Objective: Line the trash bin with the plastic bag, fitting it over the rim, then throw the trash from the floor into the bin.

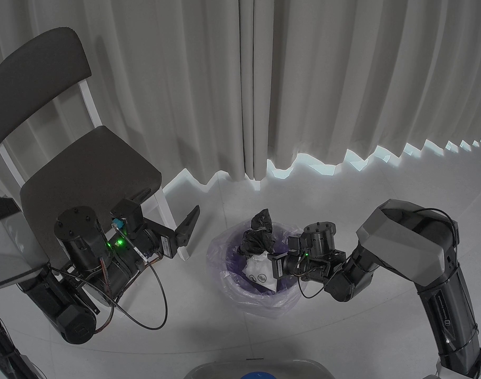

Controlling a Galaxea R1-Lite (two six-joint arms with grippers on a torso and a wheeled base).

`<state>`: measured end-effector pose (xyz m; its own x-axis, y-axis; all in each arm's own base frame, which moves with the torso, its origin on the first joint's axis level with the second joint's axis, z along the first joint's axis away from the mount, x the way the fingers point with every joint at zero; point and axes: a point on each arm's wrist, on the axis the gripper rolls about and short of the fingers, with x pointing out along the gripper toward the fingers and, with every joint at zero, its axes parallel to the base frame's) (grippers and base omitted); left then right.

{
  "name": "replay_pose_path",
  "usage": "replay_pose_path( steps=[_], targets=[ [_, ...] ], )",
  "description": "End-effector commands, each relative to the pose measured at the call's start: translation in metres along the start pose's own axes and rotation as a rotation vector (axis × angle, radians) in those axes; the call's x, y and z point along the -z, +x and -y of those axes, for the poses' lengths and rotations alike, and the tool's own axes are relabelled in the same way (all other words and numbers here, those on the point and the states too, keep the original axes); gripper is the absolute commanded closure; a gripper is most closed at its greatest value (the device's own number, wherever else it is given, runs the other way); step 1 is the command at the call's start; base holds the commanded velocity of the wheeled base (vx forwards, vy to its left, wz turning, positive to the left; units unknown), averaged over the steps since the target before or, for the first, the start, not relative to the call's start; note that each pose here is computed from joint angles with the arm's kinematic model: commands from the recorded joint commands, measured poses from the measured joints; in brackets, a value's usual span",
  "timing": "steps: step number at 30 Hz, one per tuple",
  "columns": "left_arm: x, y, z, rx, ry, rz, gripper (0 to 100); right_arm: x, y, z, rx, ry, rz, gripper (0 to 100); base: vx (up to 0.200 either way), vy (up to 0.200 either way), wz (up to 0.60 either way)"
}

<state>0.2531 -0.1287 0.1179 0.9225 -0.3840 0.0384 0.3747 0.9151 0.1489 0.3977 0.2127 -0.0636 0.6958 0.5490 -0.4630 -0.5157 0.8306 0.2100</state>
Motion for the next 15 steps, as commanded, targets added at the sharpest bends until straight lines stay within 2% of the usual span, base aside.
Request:
replay_pose_path(
  steps=[1, 15],
  targets=[
    [-0.0014, 0.0001, -0.0002, -0.003, -0.002, 0.016, 0, 0.0008, 0.0008, 0.0002, -0.001, 0.0, 0.001, 0, 0.0, 0.0, 0.0],
    [-0.0012, -0.0002, 0.0002, -0.001, -0.002, 0.015, 0, -0.0011, -0.0002, 0.0046, 0.008, 0.003, 0.01, 0, 0.0, 0.0, 0.0]
  ],
)
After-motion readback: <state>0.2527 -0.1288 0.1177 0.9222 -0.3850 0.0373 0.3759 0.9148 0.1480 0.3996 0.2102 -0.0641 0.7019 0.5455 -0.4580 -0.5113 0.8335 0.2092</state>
